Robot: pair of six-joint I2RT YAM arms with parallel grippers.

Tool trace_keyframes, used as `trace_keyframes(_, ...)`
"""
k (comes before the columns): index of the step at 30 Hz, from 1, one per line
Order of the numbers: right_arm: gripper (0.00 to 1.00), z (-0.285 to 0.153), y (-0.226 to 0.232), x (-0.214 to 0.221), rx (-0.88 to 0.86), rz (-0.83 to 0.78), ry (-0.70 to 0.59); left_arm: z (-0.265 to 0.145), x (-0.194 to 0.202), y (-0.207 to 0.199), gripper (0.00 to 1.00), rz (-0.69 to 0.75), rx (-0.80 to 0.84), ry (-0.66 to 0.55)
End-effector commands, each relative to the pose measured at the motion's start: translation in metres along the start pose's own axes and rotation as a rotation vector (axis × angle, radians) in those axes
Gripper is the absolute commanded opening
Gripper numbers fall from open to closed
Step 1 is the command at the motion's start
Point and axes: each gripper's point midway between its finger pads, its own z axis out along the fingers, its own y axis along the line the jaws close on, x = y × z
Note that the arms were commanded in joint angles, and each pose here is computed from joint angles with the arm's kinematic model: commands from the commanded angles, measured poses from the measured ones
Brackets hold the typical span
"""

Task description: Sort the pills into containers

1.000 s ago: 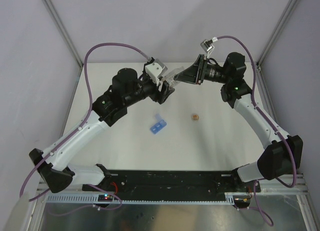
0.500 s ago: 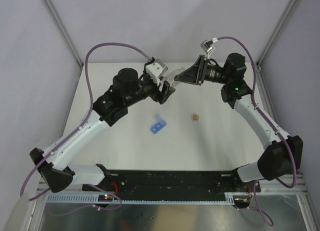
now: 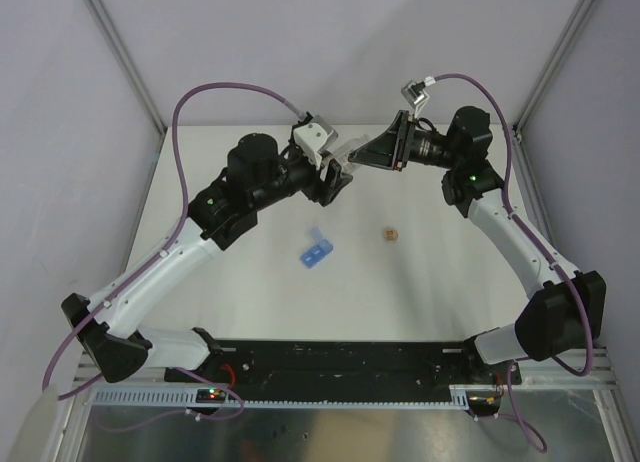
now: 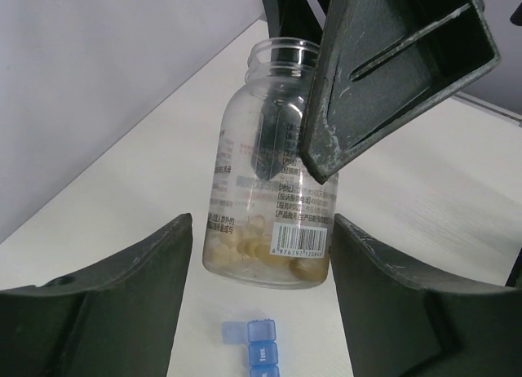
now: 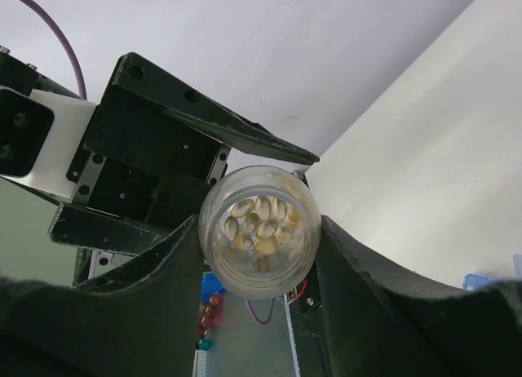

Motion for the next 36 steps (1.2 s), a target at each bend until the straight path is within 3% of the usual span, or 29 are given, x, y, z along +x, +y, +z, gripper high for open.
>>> trace_keyframes(1,0.00,-0.004,0.018,-0.002,-0.035,-0.057,-0.012,-0.004,-0.033,-0.002,0.70,-0.002,0.012,-0.090)
trace_keyframes(9,0.00,-0.004,0.021,-0.002,-0.040,-0.060,-0.013,-0.001,-0.025,-0.006,0.56,-0.002,0.035,-0.071)
trace_keyframes(13,0.00,-0.005,0.022,-0.003,-0.040,-0.059,-0.014,0.002,-0.020,-0.009,0.36,-0.003,0.052,-0.061)
trace_keyframes(16,0.02,-0.005,0.022,-0.002,-0.038,-0.059,-0.015,0.003,-0.019,-0.012,0.10,-0.002,0.067,-0.059)
trace_keyframes(19,0.12,-0.006,0.021,-0.002,-0.028,-0.062,-0.014,0.002,-0.016,-0.013,0.01,-0.001,0.073,-0.055)
trace_keyframes(26,0.40,-0.009,0.019,-0.001,-0.005,-0.075,-0.021,-0.004,-0.014,-0.014,0.00,0.003,0.076,-0.057)
trace_keyframes(30,0.50,-0.009,0.018,-0.001,0.002,-0.082,-0.024,-0.008,-0.015,-0.015,0.00,0.005,0.076,-0.062)
trace_keyframes(33,0.71,-0.009,0.017,-0.001,0.006,-0.091,-0.023,-0.009,-0.016,-0.015,0.00,0.004,0.077,-0.067)
trace_keyframes(36,0.84,-0.010,0.017,0.000,0.012,-0.100,-0.024,-0.010,-0.015,-0.015,0.00,0.005,0.076,-0.065)
